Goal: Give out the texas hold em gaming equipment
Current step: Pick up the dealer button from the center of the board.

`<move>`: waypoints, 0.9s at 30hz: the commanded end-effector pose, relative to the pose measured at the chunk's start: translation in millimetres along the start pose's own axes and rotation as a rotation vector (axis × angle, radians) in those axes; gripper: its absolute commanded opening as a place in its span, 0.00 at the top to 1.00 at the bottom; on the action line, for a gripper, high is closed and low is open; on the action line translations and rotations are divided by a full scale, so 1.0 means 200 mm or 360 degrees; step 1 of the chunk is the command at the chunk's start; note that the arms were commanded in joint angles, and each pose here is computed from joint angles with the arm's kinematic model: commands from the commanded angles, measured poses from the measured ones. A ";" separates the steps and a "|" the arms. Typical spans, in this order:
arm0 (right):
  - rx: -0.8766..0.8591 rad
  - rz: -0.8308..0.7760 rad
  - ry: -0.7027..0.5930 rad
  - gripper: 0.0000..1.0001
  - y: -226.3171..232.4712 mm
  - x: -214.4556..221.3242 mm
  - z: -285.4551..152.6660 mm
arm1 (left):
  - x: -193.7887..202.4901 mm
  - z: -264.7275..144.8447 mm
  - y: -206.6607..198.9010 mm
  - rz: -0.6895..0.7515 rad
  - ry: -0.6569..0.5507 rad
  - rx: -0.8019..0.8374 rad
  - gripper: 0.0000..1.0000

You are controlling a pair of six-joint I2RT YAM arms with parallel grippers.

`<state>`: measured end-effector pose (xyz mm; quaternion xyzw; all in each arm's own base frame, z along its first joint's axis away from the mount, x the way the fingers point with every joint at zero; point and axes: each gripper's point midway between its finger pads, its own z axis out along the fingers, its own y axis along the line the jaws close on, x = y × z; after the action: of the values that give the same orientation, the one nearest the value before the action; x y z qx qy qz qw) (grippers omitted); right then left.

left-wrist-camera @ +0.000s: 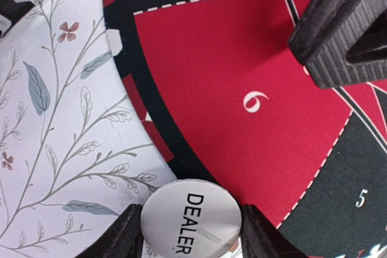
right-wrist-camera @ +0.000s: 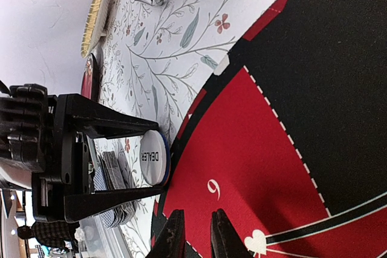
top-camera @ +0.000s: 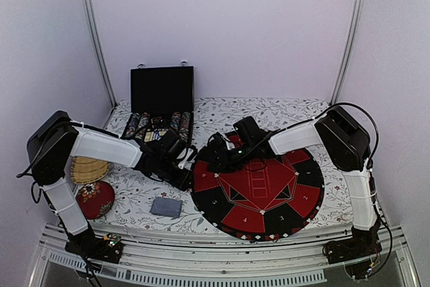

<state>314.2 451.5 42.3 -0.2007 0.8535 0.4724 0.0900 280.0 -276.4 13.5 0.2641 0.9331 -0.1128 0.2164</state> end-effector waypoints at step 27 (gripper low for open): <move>-0.0042 -0.0034 -0.0007 0.82 0.07 -0.02 -0.04 | 0.08 -0.03 -0.05 0.0089 0.0024 0.0061 0.49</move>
<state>313.5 451.7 42.7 -0.2014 0.8527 0.4738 0.0883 269.4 -267.2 21.8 0.2728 0.9306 -0.1128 0.2164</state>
